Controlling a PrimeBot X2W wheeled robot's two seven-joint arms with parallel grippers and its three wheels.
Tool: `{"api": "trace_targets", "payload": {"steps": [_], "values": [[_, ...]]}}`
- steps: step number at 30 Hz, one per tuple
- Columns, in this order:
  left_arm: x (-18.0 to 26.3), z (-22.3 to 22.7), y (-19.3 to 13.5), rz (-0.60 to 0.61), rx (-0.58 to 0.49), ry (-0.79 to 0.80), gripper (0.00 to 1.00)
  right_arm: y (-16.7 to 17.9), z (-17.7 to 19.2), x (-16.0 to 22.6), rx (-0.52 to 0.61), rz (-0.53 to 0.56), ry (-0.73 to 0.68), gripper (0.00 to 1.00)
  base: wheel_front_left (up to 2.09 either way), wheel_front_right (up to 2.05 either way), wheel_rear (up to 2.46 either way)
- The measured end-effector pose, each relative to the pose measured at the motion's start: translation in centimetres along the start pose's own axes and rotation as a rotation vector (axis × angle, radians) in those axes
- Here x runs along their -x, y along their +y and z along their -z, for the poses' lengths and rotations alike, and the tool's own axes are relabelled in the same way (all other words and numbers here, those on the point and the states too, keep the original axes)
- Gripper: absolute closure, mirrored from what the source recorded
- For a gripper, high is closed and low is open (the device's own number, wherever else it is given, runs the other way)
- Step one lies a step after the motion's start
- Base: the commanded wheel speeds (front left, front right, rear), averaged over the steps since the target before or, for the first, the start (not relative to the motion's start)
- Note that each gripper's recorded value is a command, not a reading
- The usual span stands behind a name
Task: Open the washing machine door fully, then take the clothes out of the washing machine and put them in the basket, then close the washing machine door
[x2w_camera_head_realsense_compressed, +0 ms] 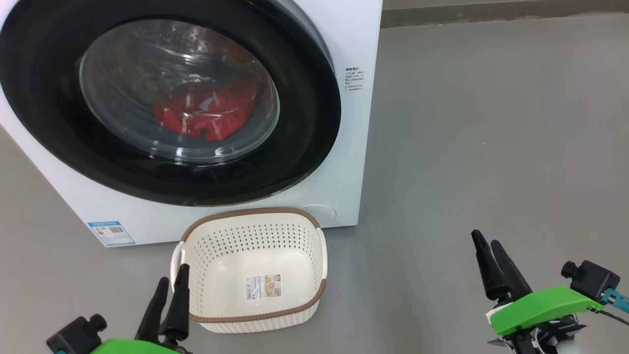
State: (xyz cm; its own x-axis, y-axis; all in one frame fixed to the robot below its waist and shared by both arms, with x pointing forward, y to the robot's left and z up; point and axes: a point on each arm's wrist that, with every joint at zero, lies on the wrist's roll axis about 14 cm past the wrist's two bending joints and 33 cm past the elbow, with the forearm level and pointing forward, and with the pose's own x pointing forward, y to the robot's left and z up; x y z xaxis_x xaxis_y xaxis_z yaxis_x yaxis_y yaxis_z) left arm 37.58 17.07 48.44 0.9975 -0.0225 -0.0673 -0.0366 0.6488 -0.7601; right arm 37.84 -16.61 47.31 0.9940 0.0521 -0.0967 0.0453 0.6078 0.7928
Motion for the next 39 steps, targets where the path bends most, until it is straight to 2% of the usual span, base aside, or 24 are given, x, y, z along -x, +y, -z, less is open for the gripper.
{"api": "trace_targets", "payload": {"steps": [39], "values": [[-0.6,-1.7,-2.8,0.091,-0.447,-0.104,0.00,4.3,0.2,-0.8,0.459,-0.163,-0.042,0.00,0.00,0.00,0.00]]}}
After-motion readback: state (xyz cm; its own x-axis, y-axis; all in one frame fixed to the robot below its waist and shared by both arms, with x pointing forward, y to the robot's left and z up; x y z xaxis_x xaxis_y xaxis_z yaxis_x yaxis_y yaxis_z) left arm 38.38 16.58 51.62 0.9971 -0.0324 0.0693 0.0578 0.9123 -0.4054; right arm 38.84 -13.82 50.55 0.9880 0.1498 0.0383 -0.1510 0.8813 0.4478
